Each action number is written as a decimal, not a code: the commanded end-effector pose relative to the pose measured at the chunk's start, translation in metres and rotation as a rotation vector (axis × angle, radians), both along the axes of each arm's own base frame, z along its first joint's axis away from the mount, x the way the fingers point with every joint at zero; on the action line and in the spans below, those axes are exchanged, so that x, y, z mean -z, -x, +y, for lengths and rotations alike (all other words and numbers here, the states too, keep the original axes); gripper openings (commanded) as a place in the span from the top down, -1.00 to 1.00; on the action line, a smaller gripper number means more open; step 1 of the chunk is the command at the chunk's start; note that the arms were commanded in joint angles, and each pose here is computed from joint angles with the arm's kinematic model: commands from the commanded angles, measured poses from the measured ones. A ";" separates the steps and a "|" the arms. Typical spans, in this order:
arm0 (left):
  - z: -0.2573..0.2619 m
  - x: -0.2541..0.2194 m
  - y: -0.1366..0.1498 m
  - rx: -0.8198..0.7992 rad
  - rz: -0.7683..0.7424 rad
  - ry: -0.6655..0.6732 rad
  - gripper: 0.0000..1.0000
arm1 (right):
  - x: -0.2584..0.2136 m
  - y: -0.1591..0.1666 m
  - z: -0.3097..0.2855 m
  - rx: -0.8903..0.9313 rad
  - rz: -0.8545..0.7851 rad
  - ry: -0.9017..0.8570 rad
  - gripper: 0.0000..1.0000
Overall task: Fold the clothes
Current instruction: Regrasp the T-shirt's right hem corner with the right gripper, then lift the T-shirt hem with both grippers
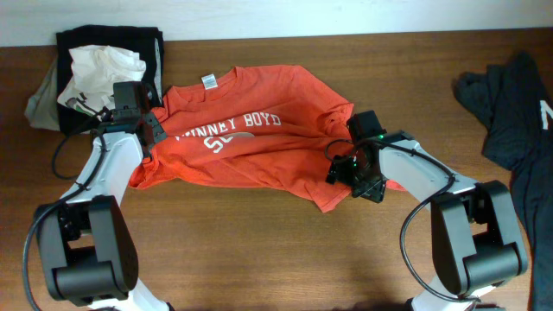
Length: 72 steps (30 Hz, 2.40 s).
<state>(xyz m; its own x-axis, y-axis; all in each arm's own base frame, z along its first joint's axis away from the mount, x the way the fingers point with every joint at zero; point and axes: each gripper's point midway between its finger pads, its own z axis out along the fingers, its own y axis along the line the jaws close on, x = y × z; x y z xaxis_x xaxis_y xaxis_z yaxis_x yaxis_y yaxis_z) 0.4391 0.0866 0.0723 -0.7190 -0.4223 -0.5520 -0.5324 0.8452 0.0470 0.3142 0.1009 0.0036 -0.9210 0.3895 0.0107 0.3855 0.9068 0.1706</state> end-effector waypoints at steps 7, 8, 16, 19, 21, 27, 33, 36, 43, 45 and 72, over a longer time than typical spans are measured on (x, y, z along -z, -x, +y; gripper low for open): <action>-0.002 -0.007 -0.001 -0.004 -0.022 0.013 0.98 | 0.002 -0.023 -0.006 0.030 -0.063 0.029 0.92; -0.002 -0.007 -0.001 -0.004 -0.022 0.013 0.98 | -0.006 -0.029 -0.007 0.039 -0.071 0.027 0.92; -0.002 0.003 -0.001 -0.004 -0.002 0.015 0.98 | -0.097 -0.139 0.003 0.039 -0.441 -0.044 0.92; -0.003 0.015 -0.001 -0.004 0.021 0.017 0.97 | -0.077 -0.174 -0.012 0.084 -0.534 0.059 0.92; -0.003 0.024 0.000 -0.004 0.043 0.020 0.98 | -0.061 -0.186 -0.034 0.129 -0.551 0.163 0.92; -0.005 0.038 0.002 0.000 0.073 0.031 0.97 | -0.064 -0.183 -0.121 0.198 -0.460 0.234 -0.97; -0.004 0.038 0.001 0.000 0.069 0.031 0.98 | -0.084 -0.122 -0.108 0.083 -0.170 0.030 -0.97; -0.004 0.038 0.001 0.000 0.068 0.030 0.98 | -0.092 -0.095 -0.087 0.033 -0.090 0.038 -0.97; -0.004 0.038 0.002 0.000 0.072 0.031 0.97 | -0.058 -0.009 -0.010 -0.150 0.130 0.127 -0.98; -0.005 0.038 0.002 0.000 0.072 0.031 0.97 | -0.041 0.009 0.001 -0.192 0.162 0.151 -0.97; -0.006 0.012 0.023 0.003 0.129 0.032 0.82 | 0.006 -0.019 -0.032 -0.036 0.013 0.202 0.92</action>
